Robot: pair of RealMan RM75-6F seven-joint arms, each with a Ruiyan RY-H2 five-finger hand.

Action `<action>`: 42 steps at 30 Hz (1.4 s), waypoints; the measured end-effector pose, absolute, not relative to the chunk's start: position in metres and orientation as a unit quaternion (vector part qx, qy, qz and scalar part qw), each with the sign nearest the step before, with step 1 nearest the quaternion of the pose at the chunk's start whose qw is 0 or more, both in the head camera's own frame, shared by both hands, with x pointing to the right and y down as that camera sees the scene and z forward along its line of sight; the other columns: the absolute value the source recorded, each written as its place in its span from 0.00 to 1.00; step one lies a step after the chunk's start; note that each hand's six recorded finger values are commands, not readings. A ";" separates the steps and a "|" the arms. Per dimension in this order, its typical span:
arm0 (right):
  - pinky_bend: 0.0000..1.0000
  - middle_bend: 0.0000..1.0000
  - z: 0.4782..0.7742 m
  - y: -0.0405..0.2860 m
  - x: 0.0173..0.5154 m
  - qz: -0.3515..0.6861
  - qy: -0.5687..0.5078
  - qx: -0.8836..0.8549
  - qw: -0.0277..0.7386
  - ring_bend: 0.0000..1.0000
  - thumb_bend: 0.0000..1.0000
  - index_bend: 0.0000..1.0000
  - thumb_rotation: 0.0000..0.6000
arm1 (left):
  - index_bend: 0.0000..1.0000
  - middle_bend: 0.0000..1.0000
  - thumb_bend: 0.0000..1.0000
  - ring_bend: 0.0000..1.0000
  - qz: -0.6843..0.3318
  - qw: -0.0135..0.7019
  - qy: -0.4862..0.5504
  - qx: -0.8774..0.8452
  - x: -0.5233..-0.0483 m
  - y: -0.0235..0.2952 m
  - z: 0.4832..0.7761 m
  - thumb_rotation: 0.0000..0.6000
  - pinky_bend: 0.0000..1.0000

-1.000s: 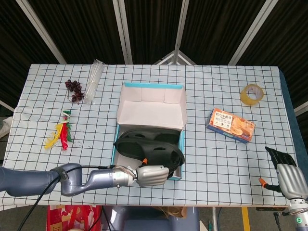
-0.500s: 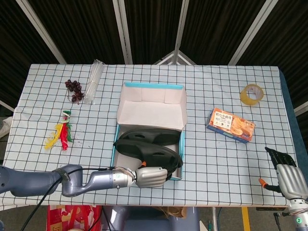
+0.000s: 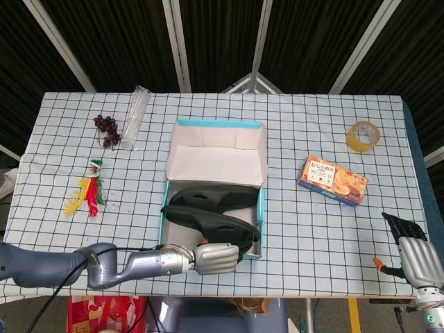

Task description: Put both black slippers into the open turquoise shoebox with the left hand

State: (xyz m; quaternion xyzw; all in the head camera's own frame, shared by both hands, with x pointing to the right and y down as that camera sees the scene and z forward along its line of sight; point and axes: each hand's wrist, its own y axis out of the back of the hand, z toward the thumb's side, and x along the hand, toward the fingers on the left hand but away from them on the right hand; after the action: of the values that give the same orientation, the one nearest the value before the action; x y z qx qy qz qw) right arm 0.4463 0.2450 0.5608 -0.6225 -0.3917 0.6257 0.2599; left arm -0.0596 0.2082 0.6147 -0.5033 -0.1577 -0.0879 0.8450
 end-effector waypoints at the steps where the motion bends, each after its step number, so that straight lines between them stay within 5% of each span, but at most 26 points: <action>1: 0.09 0.13 0.561 0.245 0.446 0.626 -0.392 -0.622 0.260 0.12 0.24 0.10 1.00 | 0.56 0.66 0.52 0.20 -0.090 0.843 -0.158 -0.505 -0.060 0.208 0.615 1.00 0.19; 42: 0.09 0.13 0.560 0.245 0.449 0.629 -0.396 -0.617 0.259 0.12 0.23 0.10 1.00 | 0.49 0.63 0.52 0.20 -0.131 0.813 -0.155 -0.546 -0.056 0.202 0.640 1.00 0.21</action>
State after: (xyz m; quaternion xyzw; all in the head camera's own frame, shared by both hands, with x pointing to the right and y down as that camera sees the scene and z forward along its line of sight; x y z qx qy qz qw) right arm 0.4486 0.2453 0.5604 -0.6172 -0.3958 0.6287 0.2590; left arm -0.0564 0.2017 0.6402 -0.5464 -0.1554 -0.1305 0.8125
